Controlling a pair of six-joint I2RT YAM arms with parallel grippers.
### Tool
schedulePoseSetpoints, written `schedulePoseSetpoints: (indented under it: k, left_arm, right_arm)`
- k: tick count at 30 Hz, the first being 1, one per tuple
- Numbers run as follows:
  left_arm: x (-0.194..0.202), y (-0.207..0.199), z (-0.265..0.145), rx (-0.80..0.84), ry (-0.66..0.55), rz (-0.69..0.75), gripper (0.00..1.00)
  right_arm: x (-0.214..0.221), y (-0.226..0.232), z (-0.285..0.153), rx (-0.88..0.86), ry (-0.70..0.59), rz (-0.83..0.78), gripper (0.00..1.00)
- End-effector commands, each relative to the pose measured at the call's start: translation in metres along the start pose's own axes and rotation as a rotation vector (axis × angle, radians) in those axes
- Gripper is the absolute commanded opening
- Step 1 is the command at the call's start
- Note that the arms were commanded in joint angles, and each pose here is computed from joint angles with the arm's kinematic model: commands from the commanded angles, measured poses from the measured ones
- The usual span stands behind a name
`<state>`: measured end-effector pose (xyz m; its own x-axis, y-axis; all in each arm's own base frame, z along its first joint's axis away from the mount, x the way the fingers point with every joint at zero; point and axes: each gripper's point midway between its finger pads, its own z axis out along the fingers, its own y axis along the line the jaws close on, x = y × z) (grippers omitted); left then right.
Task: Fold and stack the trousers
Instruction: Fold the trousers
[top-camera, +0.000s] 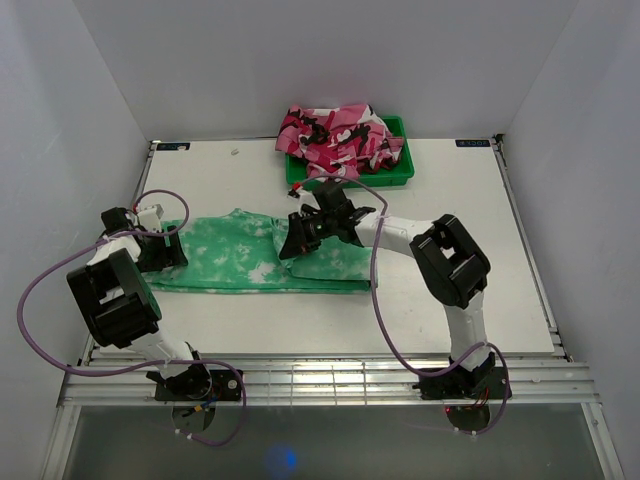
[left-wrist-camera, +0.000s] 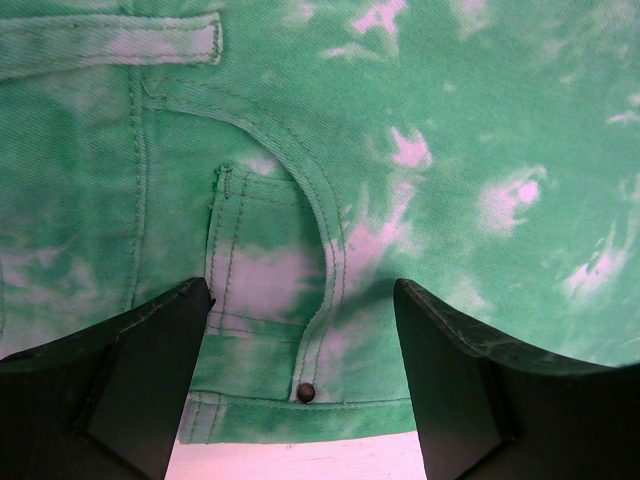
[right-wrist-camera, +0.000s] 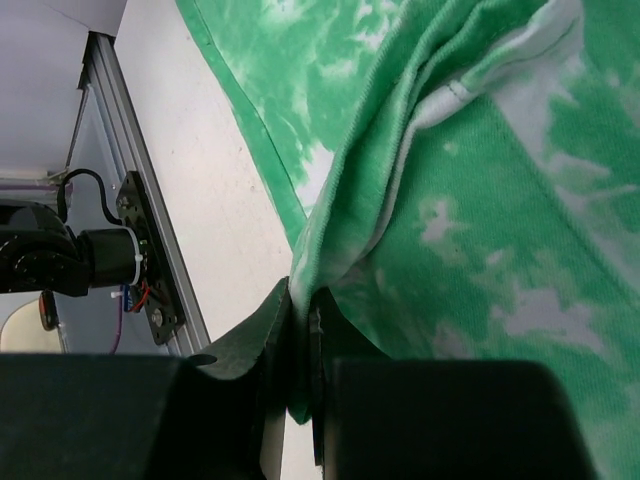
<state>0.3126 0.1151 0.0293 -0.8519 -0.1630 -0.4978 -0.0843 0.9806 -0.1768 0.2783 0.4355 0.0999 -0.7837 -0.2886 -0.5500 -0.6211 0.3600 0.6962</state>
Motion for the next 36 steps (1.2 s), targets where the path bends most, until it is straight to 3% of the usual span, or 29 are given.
schedulePoseSetpoints:
  k: [1, 7, 19, 20, 21, 23, 25, 26, 29, 34, 36]
  left_arm:
    - [0.042, -0.006, 0.011, 0.025, 0.133, -0.049, 0.86]
    - [0.041, -0.006, 0.012, 0.025, 0.133, -0.048, 0.86]
    - [0.032, -0.017, 0.0, 0.074, 0.097, -0.021, 0.9]
    - [0.03, -0.02, -0.003, 0.087, 0.088, -0.011, 0.91]
    - [0.029, -0.024, -0.007, 0.107, 0.088, -0.012, 0.93]
    - [0.014, -0.038, -0.02, 0.169, 0.035, 0.011, 0.98]
    - [0.006, -0.051, -0.036, 0.228, 0.007, 0.037, 0.98]
    - [-0.011, -0.062, -0.051, 0.27, -0.056, 0.07, 0.98]
    - [-0.033, -0.088, -0.086, 0.367, -0.147, 0.118, 0.98]
    - [-0.036, -0.132, -0.114, 0.511, -0.17, 0.153, 0.98]
    - [-0.03, -0.149, -0.112, 0.561, -0.156, 0.145, 0.98]
  right_arm:
    - [-0.016, 0.012, 0.011, -0.044, -0.043, -0.021, 0.08]
    - [-0.003, 0.023, 0.026, -0.074, -0.012, -0.01, 0.08]
    - [-0.019, 0.021, 0.046, -0.084, -0.033, -0.031, 0.09]
    - [-0.019, 0.022, 0.047, -0.087, -0.03, -0.033, 0.14]
    - [-0.02, 0.023, 0.047, -0.09, -0.031, -0.038, 0.32]
    - [-0.022, 0.027, 0.044, -0.1, -0.033, -0.054, 0.42]
    - [-0.025, 0.03, 0.033, -0.093, -0.039, -0.087, 0.69]
    - [-0.028, 0.034, 0.026, -0.098, -0.041, -0.101, 0.73]
    - [-0.042, 0.044, -0.007, -0.089, -0.056, -0.162, 0.78]
    - [-0.054, 0.044, -0.087, 0.002, -0.064, -0.342, 0.79]
    - [-0.044, 0.027, -0.122, 0.112, -0.038, -0.336, 0.81]
